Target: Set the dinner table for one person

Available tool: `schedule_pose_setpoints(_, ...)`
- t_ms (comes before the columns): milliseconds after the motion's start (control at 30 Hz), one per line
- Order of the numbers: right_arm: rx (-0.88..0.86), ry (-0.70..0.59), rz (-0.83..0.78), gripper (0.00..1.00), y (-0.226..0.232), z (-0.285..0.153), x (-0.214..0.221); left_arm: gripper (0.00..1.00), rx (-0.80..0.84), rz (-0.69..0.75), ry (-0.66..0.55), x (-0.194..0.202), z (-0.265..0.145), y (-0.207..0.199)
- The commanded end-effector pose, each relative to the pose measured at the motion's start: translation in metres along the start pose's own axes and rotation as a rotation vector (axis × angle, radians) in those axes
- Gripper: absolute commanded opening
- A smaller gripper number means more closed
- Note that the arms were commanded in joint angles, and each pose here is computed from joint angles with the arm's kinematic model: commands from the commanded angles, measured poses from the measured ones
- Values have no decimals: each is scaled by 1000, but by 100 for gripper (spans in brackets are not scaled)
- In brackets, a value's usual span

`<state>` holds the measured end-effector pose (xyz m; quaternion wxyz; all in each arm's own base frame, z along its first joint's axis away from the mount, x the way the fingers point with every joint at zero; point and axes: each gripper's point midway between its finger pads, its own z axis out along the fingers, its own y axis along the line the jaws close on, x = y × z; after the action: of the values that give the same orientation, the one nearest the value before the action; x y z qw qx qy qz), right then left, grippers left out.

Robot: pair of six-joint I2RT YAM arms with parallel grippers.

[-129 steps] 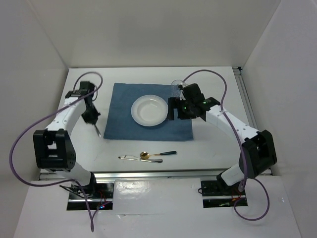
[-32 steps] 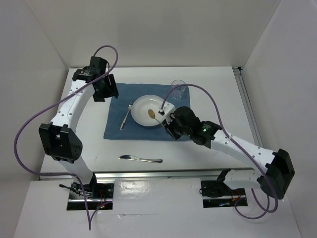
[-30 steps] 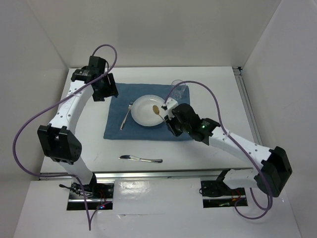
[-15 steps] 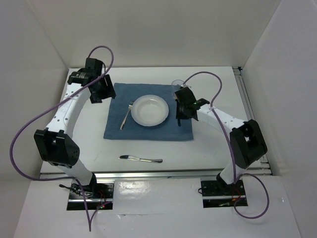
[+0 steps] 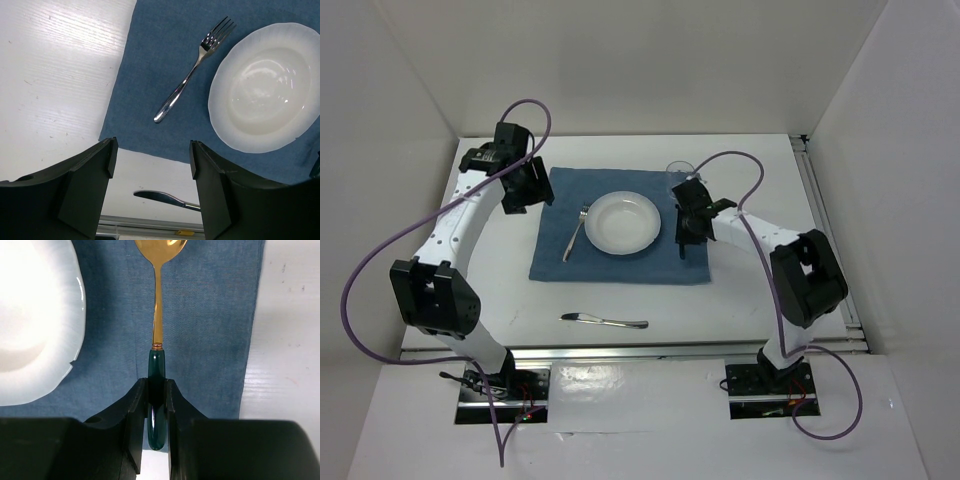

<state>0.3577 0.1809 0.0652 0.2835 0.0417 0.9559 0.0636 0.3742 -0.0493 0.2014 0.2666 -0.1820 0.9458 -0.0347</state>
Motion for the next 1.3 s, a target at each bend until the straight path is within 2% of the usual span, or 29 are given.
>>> schedule_pose_setpoints(0,-21,-49,12,0,6,11,-21,76,27,-19,-57,-10,-15,-1)
schedule_pose_setpoints(500,-49,-12,38,0,19,35,-19,76,19,-20,-61,-9,-14,1)
schedule_pose_setpoints(667,-114,12,39,19,31,37,-15,76,7,-19,-57,-7,-12,4)
schedule_pose_setpoints(767,-114,14,39,36,31,31,-17,76,11,-20,-65,-8,-15,4)
schedule_pose_setpoints(933,-103,-83,20,38,25,-3,-39,76,11,-11,-66,-8,-15,4)
schedule_pose_setpoints(967,-115,-106,24,45,24,-18,-43,76,24,-11,-69,-8,-18,2)
schedule_pose_setpoints(1000,-119,-116,8,46,22,-24,-43,76,24,-11,-69,-8,-18,2)
schedule_pose_setpoints(1100,-155,-145,-60,51,18,-51,-43,76,33,-11,-65,-7,-19,1)
schedule_pose_setpoints(1167,-223,-191,-183,51,30,-75,-39,76,33,-11,-65,-7,-19,1)
schedule_pose_setpoints(1267,-383,-173,-424,60,63,-96,-3,76,33,-11,-65,-7,-19,1)
